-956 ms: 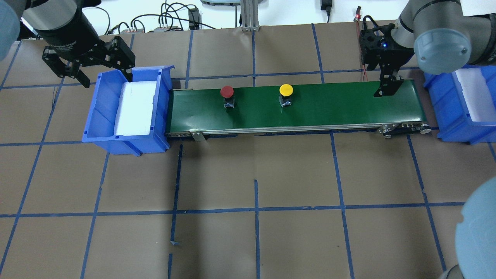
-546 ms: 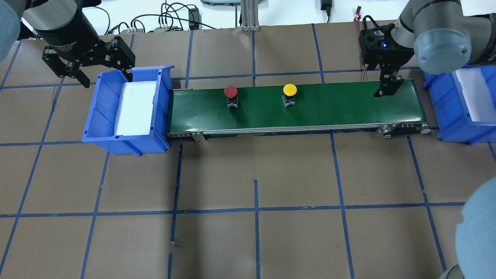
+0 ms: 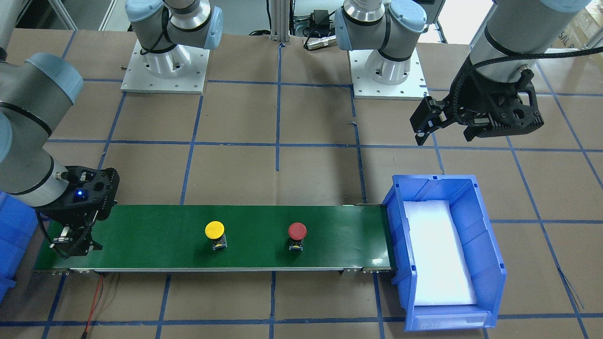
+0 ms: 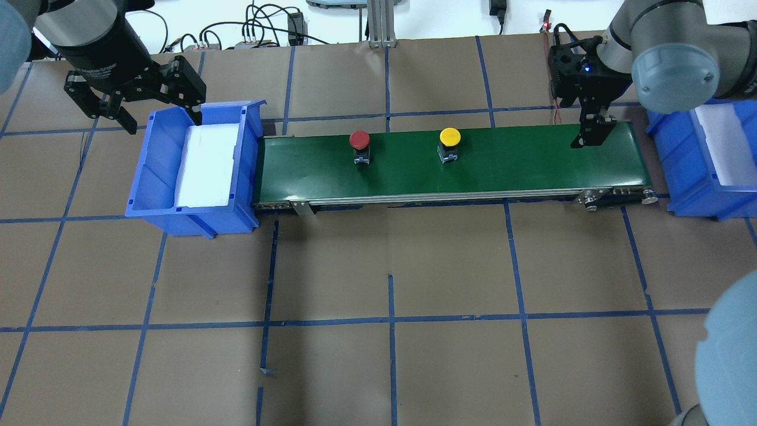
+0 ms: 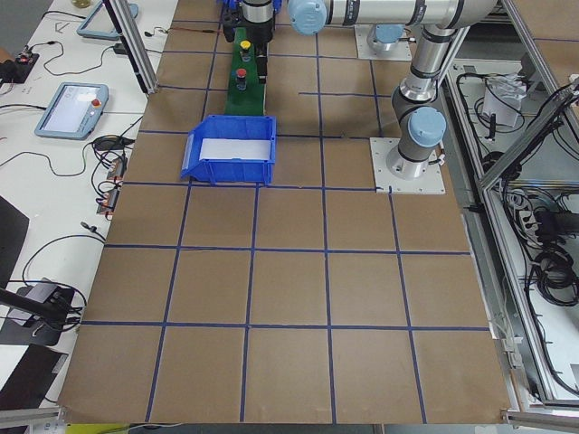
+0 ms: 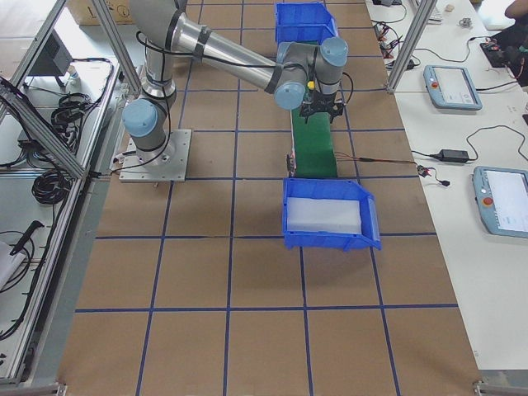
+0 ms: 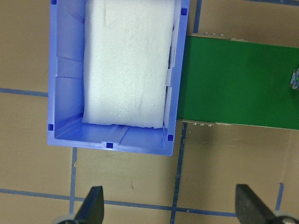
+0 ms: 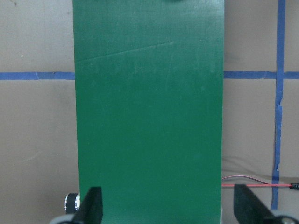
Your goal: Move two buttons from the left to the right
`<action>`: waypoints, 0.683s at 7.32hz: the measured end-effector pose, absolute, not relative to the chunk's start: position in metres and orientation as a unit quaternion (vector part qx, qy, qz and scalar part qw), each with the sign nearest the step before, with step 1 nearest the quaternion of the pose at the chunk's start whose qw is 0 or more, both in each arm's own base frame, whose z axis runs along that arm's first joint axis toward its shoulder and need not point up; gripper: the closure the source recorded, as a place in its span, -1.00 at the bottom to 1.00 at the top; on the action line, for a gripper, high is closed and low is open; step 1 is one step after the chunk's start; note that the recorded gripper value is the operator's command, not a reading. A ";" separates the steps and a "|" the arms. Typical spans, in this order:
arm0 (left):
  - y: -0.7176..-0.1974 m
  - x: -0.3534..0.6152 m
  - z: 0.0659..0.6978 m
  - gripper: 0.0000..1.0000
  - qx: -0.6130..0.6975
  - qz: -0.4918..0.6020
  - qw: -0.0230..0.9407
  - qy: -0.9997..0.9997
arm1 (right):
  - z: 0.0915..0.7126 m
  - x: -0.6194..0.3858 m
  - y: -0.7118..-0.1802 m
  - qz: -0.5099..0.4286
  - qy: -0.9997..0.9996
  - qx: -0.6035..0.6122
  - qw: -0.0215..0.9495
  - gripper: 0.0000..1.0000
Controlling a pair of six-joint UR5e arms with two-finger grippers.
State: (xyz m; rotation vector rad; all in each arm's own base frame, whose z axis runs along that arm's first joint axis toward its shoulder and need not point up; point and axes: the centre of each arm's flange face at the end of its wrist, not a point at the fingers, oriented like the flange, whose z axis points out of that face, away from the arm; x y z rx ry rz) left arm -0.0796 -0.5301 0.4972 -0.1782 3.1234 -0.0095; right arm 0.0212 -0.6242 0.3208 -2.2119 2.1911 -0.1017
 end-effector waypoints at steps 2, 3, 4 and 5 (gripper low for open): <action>-0.529 -0.080 0.500 -1.00 -0.057 -0.005 0.007 0.998 | 0.321 0.021 -0.624 -0.033 0.703 -0.710 0.013 -1.00; -0.530 -0.080 0.500 -1.00 -0.057 -0.006 0.007 0.998 | 0.321 0.021 -0.624 -0.033 0.703 -0.710 0.013 -1.00; -0.530 -0.080 0.500 -1.00 -0.057 -0.006 0.007 0.998 | 0.321 0.021 -0.625 -0.033 0.703 -0.710 0.013 -1.00; -0.530 -0.080 0.499 -1.00 -0.057 -0.005 0.007 0.998 | 0.321 0.021 -0.625 -0.033 0.703 -0.710 0.012 -1.00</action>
